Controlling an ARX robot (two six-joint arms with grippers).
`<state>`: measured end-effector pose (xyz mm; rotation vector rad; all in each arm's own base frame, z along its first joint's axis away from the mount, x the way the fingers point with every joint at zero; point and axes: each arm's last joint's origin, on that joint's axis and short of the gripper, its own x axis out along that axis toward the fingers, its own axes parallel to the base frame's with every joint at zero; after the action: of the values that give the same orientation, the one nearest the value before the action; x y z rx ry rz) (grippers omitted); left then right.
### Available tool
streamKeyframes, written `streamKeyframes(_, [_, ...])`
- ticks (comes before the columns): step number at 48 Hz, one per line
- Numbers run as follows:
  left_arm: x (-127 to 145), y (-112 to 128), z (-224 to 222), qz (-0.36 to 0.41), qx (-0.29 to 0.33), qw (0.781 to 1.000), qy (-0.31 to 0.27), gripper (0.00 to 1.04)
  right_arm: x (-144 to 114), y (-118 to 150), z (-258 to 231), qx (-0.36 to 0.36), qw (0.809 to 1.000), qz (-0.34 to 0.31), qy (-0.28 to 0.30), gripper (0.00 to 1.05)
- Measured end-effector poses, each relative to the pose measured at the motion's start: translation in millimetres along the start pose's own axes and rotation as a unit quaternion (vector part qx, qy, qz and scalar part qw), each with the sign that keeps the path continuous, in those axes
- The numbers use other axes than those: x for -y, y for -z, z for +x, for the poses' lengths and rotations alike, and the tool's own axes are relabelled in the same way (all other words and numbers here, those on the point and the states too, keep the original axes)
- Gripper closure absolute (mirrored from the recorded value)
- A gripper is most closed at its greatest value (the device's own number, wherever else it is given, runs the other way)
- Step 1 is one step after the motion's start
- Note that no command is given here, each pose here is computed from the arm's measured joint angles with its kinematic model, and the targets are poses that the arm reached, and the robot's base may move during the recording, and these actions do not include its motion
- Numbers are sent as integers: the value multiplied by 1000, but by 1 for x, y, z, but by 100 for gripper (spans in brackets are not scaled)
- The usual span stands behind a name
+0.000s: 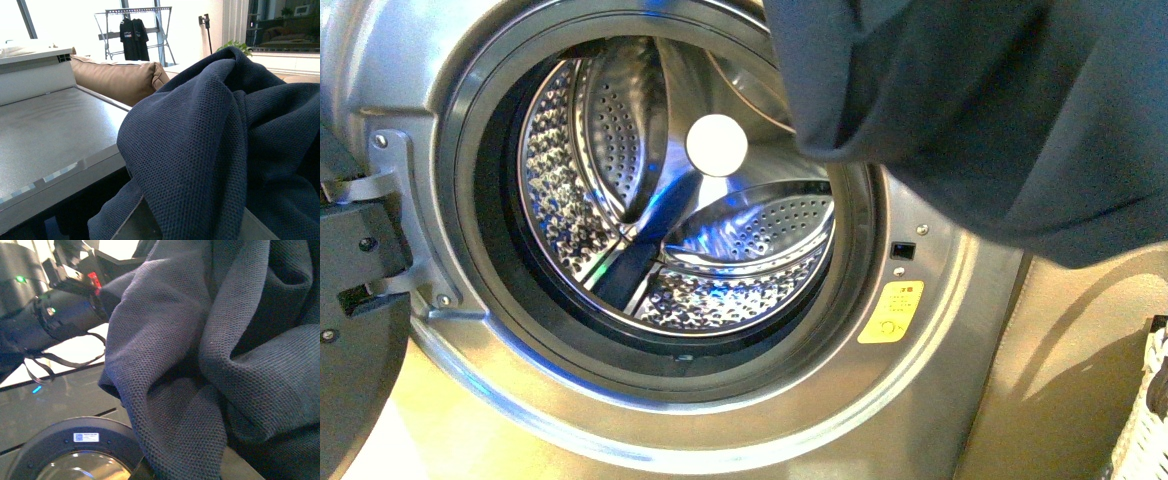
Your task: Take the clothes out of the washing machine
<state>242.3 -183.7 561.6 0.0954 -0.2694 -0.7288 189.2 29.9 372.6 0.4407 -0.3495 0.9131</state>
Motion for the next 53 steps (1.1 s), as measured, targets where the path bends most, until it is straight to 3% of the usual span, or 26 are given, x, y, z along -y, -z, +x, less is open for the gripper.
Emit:
streamKeyframes(10, [0,0,0,0,0,1000,0,94,-18,-9,16,21,998,42,-43,100])
streamKeyframes(20, [0,0,0,0,0,1000,0,94,-22,-14,40,33,996,65,-49,100])
streamKeyframes(34, [0,0,0,0,0,1000,-2,94,-8,-6,62,20,995,96,-27,58])
streamKeyframes(47, [0,0,0,0,0,1000,-2,94,1,-2,69,10,993,117,-6,12])
streamKeyframes(50, [0,0,0,0,0,1000,-2,94,2,-2,72,8,993,116,1,6])
streamKeyframes(53, [0,0,0,0,0,1000,-2,94,3,-2,77,5,994,113,8,8])
